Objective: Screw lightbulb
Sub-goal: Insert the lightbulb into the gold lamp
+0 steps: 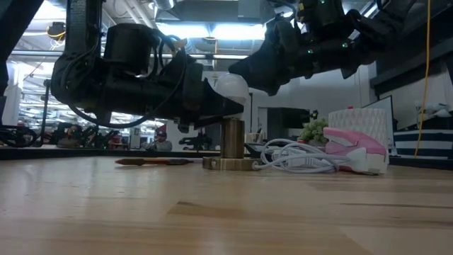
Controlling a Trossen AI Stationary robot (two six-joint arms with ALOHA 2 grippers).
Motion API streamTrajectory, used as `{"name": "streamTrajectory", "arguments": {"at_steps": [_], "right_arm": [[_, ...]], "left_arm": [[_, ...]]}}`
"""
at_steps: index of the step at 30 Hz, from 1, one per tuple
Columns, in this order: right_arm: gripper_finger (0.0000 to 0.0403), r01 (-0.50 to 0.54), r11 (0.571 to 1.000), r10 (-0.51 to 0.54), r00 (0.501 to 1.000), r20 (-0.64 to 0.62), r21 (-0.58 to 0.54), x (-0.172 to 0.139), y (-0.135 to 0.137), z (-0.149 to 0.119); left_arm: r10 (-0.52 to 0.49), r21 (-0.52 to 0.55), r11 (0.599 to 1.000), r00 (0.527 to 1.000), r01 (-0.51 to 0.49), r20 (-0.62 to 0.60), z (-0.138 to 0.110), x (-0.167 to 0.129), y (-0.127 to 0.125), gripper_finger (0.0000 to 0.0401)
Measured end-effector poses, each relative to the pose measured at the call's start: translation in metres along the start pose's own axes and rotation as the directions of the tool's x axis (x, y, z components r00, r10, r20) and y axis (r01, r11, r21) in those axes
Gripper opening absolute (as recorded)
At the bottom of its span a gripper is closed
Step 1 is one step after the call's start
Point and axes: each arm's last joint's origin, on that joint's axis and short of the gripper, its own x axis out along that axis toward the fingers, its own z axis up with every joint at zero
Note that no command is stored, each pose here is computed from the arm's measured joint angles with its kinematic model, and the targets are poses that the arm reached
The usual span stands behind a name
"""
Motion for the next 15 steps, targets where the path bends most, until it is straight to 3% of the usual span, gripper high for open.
{"name": "streamTrajectory", "arguments": {"at_steps": [8,15], "right_arm": [[0.0198,-0.022,1.0,0.022,0.999,0.023,-0.003,0.0001,0.0008,0.0014],[0.0198,-0.01,1.0,0.011,1.0,0.024,-0.003,0.0001,0.0003,0.0014]], "left_arm": [[-0.002,0.006,1.0,1.0,0.002,-0.002,-0.0005,0.0,-0.0002,0.0238],[-0.012,0.078,0.997,1.0,0.012,0.0,-0.001,-0.0013,-0.0046,0.0243]]}}
